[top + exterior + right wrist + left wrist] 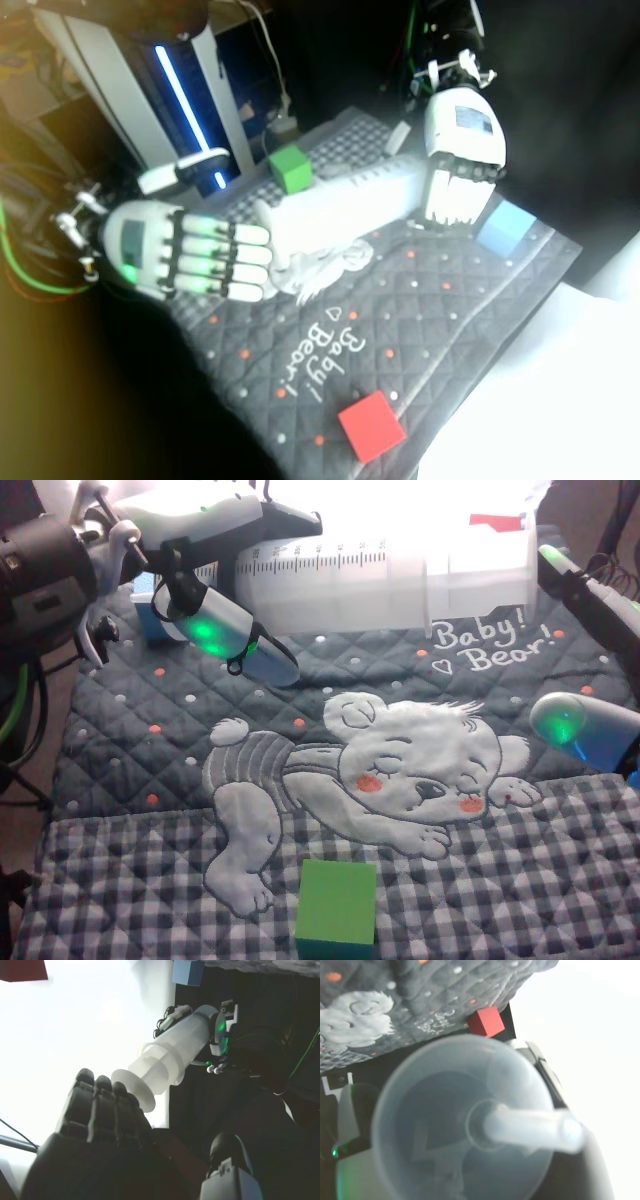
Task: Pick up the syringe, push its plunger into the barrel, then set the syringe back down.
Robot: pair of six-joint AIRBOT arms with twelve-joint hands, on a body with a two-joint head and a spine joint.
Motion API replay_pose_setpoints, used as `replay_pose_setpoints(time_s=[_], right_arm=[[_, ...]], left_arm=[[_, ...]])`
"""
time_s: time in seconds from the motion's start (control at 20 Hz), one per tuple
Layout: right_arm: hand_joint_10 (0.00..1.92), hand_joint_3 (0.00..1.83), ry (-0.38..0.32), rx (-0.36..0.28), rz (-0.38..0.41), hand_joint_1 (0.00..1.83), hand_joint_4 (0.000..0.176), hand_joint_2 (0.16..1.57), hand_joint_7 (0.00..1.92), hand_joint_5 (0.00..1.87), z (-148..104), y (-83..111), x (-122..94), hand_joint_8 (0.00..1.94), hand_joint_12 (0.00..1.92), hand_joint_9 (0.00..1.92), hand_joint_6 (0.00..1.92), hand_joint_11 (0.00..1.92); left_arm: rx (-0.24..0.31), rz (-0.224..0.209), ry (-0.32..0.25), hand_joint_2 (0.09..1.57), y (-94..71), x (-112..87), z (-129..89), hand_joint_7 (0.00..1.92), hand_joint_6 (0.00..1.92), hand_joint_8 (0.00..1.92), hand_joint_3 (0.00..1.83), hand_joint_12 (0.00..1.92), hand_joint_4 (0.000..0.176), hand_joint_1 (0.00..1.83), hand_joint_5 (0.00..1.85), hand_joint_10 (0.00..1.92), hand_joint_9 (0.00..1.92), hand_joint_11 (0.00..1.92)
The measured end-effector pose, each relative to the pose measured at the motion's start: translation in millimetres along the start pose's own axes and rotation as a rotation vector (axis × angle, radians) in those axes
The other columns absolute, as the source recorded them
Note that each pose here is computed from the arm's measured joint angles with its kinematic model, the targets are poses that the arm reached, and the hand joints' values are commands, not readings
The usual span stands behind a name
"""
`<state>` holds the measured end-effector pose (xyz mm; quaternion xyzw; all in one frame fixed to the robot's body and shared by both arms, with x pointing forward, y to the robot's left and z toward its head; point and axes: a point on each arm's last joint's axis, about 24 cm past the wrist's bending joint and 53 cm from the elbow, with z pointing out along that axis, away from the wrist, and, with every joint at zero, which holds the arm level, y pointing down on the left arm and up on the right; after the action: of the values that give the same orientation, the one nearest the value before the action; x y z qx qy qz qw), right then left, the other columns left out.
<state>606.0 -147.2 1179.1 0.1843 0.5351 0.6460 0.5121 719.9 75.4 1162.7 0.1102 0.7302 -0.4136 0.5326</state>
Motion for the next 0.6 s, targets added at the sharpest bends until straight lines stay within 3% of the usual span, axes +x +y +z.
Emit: replay_pose_setpoints(time_s=[0.6], right_arm=[[0.0, 0.0, 0.026, -0.014, 0.001, 0.0, 0.0, 1.0, 0.0, 0.0, 6, 1.5, 9, 0.0, 0.0, 0.0, 0.0, 0.0]], left_arm=[[0.032, 0.033, 0.004, 1.14, -12.8, 0.2, 13, 1.54, 1.92, 1.92, 0.01, 1.92, 0.0, 1.61, 1.31, 1.92, 1.63, 1.66]])
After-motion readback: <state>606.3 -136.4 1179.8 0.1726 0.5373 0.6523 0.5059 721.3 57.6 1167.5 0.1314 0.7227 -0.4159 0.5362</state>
